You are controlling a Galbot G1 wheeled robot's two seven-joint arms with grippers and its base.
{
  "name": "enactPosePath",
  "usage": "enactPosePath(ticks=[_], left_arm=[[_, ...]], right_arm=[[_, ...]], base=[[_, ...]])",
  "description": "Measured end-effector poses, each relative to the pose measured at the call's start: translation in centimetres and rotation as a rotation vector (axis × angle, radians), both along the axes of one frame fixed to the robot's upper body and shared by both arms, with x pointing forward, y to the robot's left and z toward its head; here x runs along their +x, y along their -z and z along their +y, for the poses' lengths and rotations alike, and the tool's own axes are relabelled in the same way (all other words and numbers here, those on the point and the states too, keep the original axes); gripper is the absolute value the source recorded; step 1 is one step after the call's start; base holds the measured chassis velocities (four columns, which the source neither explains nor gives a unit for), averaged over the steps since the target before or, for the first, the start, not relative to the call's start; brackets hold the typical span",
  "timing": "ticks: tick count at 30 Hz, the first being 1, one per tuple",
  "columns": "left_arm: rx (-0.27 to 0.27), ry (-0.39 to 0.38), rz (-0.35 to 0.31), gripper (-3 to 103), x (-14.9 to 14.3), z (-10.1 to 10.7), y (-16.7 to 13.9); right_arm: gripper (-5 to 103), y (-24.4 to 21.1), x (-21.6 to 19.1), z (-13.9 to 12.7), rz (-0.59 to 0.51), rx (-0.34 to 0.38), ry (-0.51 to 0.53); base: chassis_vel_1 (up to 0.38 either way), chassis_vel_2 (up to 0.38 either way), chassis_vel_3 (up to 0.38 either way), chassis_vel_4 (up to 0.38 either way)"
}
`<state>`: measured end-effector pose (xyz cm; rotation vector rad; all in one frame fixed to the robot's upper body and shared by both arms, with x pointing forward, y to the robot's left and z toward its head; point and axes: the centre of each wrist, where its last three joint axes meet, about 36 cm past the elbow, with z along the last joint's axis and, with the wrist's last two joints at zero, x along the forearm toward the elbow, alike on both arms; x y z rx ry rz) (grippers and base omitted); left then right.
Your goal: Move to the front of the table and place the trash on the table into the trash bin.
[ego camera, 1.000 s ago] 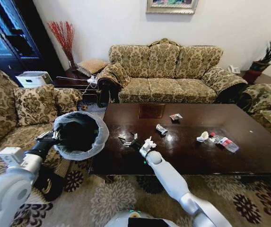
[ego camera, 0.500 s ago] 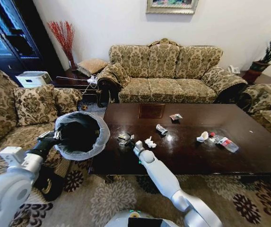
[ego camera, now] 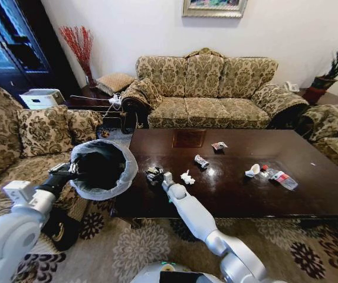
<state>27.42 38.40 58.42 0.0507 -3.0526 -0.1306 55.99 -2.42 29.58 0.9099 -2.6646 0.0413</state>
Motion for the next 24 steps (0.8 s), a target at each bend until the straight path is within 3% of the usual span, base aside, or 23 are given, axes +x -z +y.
enactPosePath(ticks=[1,3,7,8,11,13,19,23,24], left_arm=[[0.001,0.001,0.001,3,0.0,0.0,0.0],[0.000,0.000,0.002,3,0.1,0.1,0.1],[-0.003,0.001,0.003,3,0.1,0.0,0.2],[-0.004,0.002,0.003,3,0.1,0.0,0.2],[-0.002,0.003,0.003,3,0.1,0.0,0.2],[0.003,0.003,0.003,3,0.2,0.1,0.1],[0.013,-0.002,0.009,3,0.2,0.3,-0.6],[-0.009,-0.024,0.048,3,0.8,0.6,-1.5],[-0.019,-0.043,0.075,3,1.2,0.9,-2.1]], right_arm=[[46,0.0,0.0,0.0,0.010,-0.002,0.003],[35,0.0,0.1,-0.1,0.024,-0.004,0.008],[30,0.1,0.2,-0.3,0.034,0.005,0.016],[19,0.1,0.3,-0.4,0.037,0.007,0.021],[14,0.2,0.2,-0.5,0.039,0.008,0.022],[3,0.2,0.2,-0.6,0.041,0.012,0.024],[0,-1.4,-0.5,-1.1,0.006,0.022,0.031],[0,-3.7,-1.6,-3.4,-0.074,0.037,0.065],[0,-4.9,-2.3,-5.1,-0.114,0.045,0.092]], base=[[0.000,0.000,0.000,0.000],[0.000,0.000,0.000,0.000],[0.000,0.000,0.000,0.000],[0.000,0.000,0.000,0.000],[0.000,0.000,0.000,0.000],[0.000,0.000,0.000,0.000],[0.000,0.000,0.000,0.000],[0.000,0.000,0.000,0.000],[0.000,0.000,0.000,0.000]])
